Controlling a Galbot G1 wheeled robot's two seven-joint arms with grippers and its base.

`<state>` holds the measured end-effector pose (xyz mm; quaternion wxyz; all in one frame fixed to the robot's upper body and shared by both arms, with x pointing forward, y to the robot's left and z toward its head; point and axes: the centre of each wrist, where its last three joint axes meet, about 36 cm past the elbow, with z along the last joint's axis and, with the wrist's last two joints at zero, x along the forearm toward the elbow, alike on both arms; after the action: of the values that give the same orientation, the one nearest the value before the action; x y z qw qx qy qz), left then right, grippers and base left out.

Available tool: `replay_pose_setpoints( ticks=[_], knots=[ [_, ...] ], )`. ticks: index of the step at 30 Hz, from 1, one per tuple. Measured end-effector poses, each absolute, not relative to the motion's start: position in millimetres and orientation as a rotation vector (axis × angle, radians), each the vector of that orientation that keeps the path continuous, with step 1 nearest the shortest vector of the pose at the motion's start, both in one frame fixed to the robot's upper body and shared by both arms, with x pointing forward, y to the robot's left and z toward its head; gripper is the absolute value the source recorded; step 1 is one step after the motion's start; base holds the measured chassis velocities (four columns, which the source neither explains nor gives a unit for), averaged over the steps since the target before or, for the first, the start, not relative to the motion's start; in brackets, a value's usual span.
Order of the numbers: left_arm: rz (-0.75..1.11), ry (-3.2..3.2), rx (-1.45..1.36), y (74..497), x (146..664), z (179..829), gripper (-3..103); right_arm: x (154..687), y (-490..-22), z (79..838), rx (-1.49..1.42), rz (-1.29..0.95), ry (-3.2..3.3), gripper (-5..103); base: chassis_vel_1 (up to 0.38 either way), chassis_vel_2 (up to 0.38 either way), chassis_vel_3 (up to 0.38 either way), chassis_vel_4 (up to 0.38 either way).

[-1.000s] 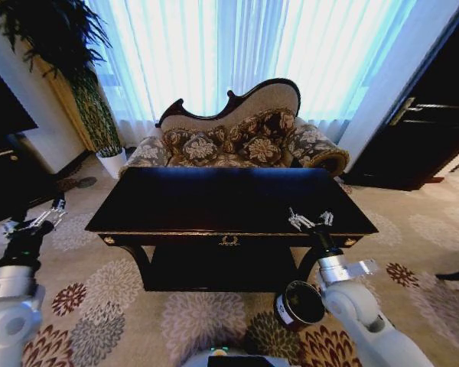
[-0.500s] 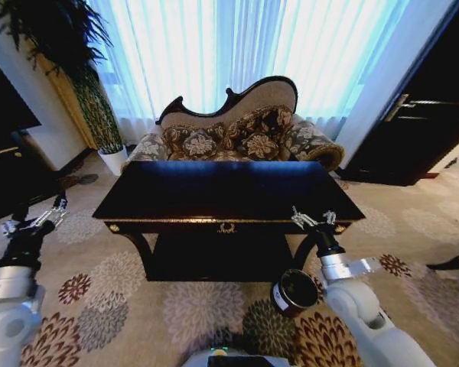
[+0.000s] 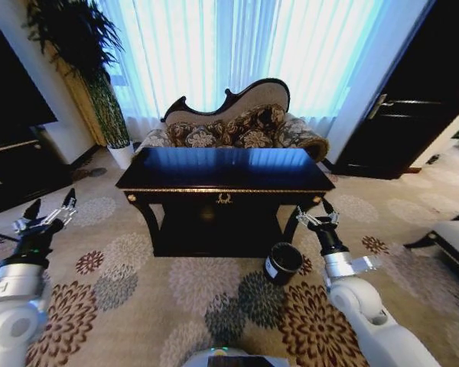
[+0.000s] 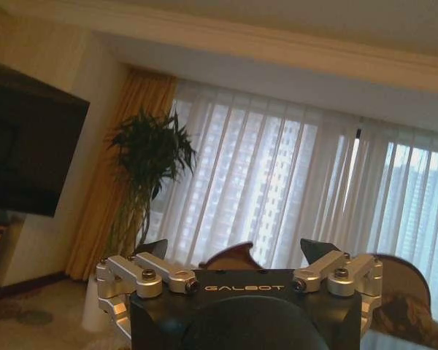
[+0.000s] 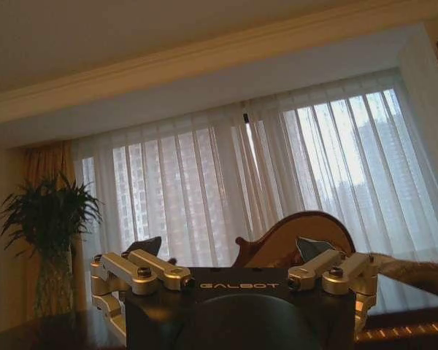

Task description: Move to the front of the table and place the trash on the table into the trash bin.

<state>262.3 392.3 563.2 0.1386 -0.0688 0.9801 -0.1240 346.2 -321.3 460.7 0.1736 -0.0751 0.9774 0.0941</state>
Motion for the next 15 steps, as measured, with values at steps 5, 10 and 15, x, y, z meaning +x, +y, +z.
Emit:
replay_pose_setpoints(
  ticks=[5, 10, 15],
  knots=[
    [-0.354, 2.831, -0.203, 393.8, 261.2, 564.9, 100, 347.5, -317.9, 459.9, -0.222, 0.278, 2.768, 100, 0.331, -0.332, -0.326, 0.336],
    [-0.358, 2.833, -0.205, 393.8, 261.5, 563.6, 100, 343.5, -315.3, 458.3, -0.246, 0.287, 2.768, 100, 0.301, -0.32, -0.298, 0.322],
    [-0.361, 2.832, -0.197, 391.6, 261.8, 563.5, 100, 341.5, -313.7, 459.4, -0.253, 0.325, 2.764, 100, 0.164, -0.169, -0.191, 0.149]
  ],
)
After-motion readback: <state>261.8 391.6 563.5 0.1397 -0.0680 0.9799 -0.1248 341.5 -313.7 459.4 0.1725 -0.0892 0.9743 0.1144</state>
